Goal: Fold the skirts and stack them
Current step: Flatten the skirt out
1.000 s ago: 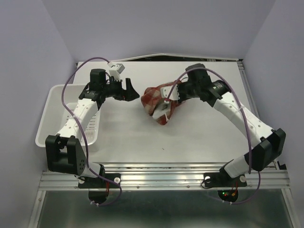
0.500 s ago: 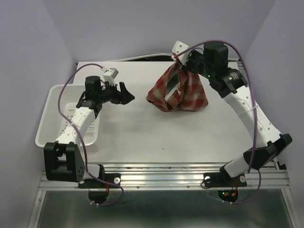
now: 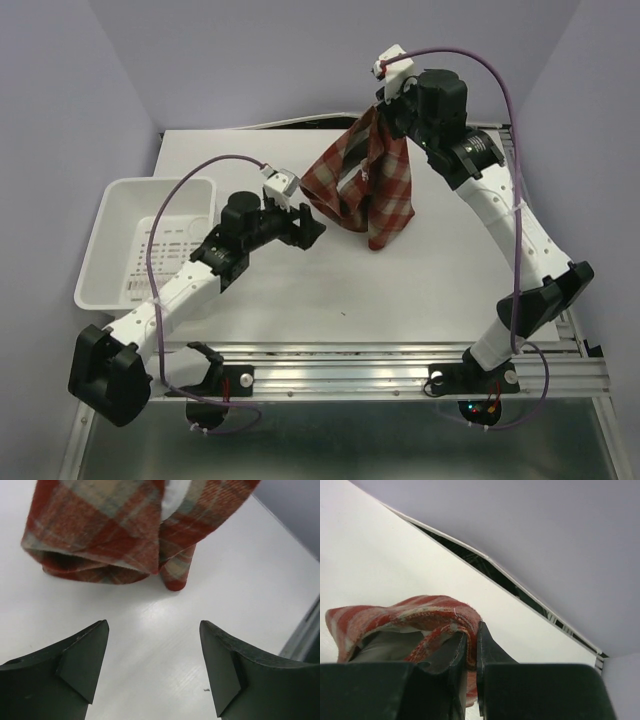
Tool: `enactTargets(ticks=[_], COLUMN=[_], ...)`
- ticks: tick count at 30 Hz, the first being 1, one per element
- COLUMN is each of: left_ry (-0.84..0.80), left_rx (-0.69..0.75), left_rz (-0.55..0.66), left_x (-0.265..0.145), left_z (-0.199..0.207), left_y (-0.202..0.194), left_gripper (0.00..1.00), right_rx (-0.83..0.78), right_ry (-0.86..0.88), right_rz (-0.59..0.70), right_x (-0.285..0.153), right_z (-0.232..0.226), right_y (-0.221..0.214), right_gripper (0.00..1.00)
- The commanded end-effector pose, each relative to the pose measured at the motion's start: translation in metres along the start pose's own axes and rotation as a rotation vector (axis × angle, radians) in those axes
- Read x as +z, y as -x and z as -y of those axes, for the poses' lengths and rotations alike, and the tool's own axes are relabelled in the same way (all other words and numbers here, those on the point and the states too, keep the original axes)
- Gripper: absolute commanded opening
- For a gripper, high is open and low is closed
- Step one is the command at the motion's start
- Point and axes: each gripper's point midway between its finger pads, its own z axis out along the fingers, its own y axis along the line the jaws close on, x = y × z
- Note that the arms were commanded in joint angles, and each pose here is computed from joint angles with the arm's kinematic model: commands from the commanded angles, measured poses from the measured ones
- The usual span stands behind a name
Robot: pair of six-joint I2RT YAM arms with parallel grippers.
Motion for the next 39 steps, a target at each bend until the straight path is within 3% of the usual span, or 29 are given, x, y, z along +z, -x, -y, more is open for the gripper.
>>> enactTargets(ticks=[1, 6, 9, 14, 17, 29, 35, 37, 39], left_ry=[0.185, 0.082, 0.057, 0.112, 0.161, 0.171, 0.138, 0.095, 0.073], left_rx=[0.309, 0.856, 1.062, 1.207, 1.251, 1.386, 1.41, 1.394, 1.387], left_rz=[0.072, 0.053, 0.076, 0.066, 0.072, -0.014, -0.205, -0.329, -0.384], left_x=[0.008, 0.013, 0.019, 0.043, 0.054, 0.105, 0.135, 0.137, 0.132], left_z=[-0.021, 0.006, 0.021, 0.023, 0.023, 0.018, 0.001, -0.011, -0.015], left_y=[0.012, -0.005, 0.0, 0.019, 0.034, 0.028, -0.008, -0.037, -0.048], left_gripper=[0.86, 0.88, 0.89, 0.89, 0.89, 0.89, 0.83, 0.71, 0.71], right_rx=[0.198, 0.22, 0.23, 0.239, 0.238, 0.244, 0.244, 0.231, 0.217], right_ry=[-0.085, -0.087, -0.088, -0.061, -0.054, -0.045, -0.066, -0.089, -0.131], right_rz=[0.142, 0.129, 0.128, 0.119, 0.112, 0.119, 0.146, 0.151, 0.159], right_x=[-0.004, 0.003, 0.003, 0.004, 0.004, 0.0, -0.005, -0.007, -0.01], right_z=[0.017, 0.015, 0.015, 0.009, 0.007, 0.005, 0.013, 0.018, 0.03], right_y=[0.04, 0.037, 0.037, 0.034, 0.031, 0.032, 0.044, 0.045, 0.047], right_gripper=[0.01, 0.01, 0.01, 0.01, 0.01, 0.01, 0.01, 0.01, 0.01])
